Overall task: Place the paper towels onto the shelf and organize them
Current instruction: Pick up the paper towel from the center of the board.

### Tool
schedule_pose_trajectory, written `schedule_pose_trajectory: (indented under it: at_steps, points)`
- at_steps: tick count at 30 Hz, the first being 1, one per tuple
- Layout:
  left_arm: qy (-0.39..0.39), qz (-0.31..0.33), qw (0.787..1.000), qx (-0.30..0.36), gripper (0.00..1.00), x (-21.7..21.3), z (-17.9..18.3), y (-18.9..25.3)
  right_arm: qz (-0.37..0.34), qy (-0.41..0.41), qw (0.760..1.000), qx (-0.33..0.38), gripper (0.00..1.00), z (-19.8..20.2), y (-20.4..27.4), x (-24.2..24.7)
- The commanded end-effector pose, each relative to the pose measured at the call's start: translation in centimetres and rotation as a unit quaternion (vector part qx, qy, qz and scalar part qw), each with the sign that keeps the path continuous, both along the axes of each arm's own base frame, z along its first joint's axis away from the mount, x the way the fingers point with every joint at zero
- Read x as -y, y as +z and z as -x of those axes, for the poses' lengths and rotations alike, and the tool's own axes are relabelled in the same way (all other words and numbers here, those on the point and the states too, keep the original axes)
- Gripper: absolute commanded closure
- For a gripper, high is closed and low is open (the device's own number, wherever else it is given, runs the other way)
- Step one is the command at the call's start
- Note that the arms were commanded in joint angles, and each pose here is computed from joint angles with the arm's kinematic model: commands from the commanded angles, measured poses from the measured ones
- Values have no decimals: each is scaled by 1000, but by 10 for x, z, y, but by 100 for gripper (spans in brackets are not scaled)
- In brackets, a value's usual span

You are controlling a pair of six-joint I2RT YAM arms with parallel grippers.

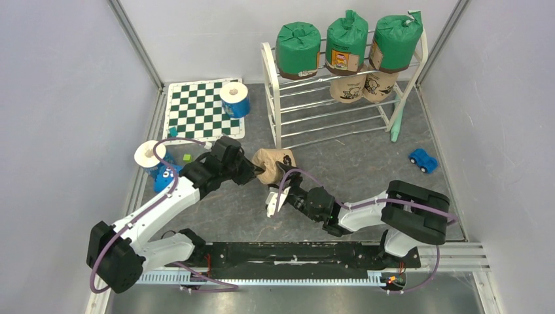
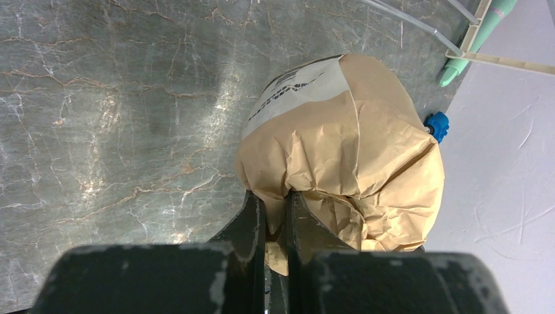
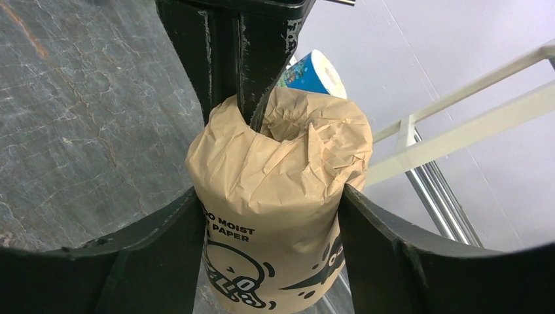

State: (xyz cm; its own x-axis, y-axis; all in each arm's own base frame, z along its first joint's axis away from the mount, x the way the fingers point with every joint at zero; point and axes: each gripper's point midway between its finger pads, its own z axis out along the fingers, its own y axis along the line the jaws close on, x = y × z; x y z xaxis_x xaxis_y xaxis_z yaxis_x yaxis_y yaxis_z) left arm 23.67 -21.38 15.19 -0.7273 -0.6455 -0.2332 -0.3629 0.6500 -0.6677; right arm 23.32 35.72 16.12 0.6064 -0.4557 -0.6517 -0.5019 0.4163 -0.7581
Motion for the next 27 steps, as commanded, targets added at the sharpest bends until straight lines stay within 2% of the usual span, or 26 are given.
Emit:
schedule_pose_trajectory:
  at_steps: [1, 3, 6, 11, 14, 17, 21, 27]
  points:
    - [-44, 61, 996, 37, 93, 28, 2, 38, -1, 8, 1000, -20, 38, 3, -4, -2]
    - [-41, 59, 996, 47, 84, 25, 1, 40, -9, 11, 1000, -22, 40, 5, -2, -1]
    - [-32, 46, 996, 76, 59, 16, -2, 49, -20, 14, 999, -25, 44, 7, 2, 1]
    - [-15, 3, 990, 141, 26, -7, -8, 72, -42, 23, 998, -35, 48, 13, 11, 7]
    - [-7, -40, 979, 201, 20, -27, -13, 94, -58, 30, 997, -42, 50, 17, 18, 14]
    - [29, -101, 959, 265, 12, -60, -18, 117, -72, 33, 995, -53, 54, 20, 24, 22]
    - [82, -190, 918, 338, 2, -112, -14, 143, -105, 35, 992, -62, 57, 22, 40, 37]
    - [107, -311, 853, 406, 0, -165, -3, 165, -183, 37, 980, -75, 57, 16, 77, 65]
